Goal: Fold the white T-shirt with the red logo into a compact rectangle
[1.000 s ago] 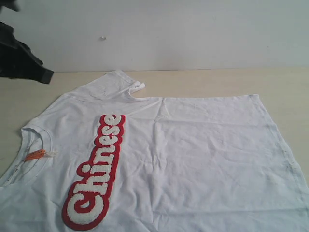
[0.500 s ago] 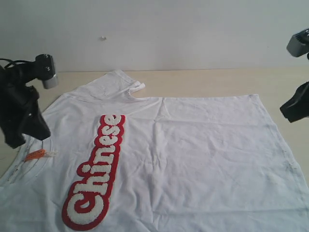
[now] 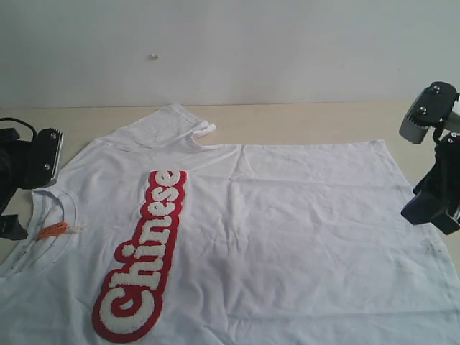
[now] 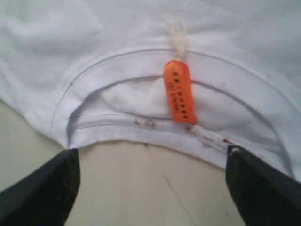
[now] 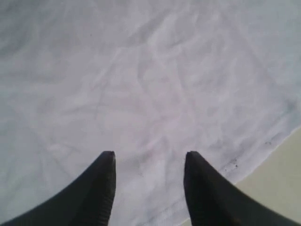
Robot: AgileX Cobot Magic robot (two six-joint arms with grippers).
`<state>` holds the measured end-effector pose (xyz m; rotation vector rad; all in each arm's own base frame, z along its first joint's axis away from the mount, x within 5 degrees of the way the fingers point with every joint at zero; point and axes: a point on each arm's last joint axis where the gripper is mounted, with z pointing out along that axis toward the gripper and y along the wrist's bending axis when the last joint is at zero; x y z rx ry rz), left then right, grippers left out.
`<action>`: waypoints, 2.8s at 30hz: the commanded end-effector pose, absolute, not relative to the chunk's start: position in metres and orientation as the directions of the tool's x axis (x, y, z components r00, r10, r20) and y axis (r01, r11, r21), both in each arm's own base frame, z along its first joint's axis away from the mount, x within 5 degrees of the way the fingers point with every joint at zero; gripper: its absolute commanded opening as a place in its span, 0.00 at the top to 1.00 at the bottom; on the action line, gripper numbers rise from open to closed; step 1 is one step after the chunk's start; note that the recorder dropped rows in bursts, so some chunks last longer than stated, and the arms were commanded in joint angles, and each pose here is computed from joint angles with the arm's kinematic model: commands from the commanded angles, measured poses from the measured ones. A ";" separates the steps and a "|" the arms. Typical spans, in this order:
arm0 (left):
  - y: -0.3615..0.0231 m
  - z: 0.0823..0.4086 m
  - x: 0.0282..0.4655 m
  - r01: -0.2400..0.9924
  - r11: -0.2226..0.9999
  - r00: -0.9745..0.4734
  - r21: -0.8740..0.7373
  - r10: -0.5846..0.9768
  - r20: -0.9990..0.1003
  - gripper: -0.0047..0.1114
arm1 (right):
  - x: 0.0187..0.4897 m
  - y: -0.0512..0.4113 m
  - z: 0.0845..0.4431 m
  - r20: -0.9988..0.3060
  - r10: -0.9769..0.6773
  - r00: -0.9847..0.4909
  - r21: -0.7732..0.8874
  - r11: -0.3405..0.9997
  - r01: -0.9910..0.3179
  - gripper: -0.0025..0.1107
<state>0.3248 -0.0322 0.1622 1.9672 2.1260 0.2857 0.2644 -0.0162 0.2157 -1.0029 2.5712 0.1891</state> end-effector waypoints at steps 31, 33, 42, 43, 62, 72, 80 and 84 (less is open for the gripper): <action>-0.046 0.163 0.312 0.975 -0.152 0.164 0.160 0.984 -0.067 0.16 | 0.272 -0.015 0.214 -0.417 -0.643 -0.643 -0.032 0.717 -0.696 0.51; -0.048 0.171 0.312 0.984 -0.165 0.173 0.059 0.973 -0.154 0.16 | 0.272 -0.015 0.214 -0.417 -0.643 -0.643 -0.032 0.717 -0.696 0.51; -0.044 0.191 0.327 0.986 -0.163 0.167 0.037 0.973 -0.157 0.16 | 0.270 -0.023 0.212 -0.336 -0.742 -0.580 -0.120 0.644 -0.755 0.51; -0.042 0.189 0.330 0.984 -0.171 0.177 0.052 0.973 -0.147 0.16 | 0.270 -0.025 0.211 -0.311 -0.762 -0.568 -0.135 0.627 -0.767 0.51; -0.003 0.146 0.348 0.992 -0.116 0.122 0.047 0.982 -0.145 0.16 | 0.277 -0.031 0.201 -0.251 -0.846 -0.471 -0.208 0.522 -0.827 0.46; -0.007 0.132 0.340 0.992 -0.115 0.122 0.057 0.981 -0.150 0.16 | 0.276 -0.038 0.198 -0.129 -0.938 -0.321 -0.261 0.344 -0.902 0.45; -0.013 0.133 0.342 0.991 -0.110 0.121 0.077 0.980 -0.160 0.16 | 0.280 -0.041 0.185 -0.079 -0.957 -0.280 -0.230 0.291 -0.929 0.42; -0.014 0.133 0.343 0.992 -0.095 0.108 0.081 0.979 -0.174 0.16 | 0.285 -0.044 0.173 -0.055 -0.963 -0.265 -0.230 0.271 -0.935 0.42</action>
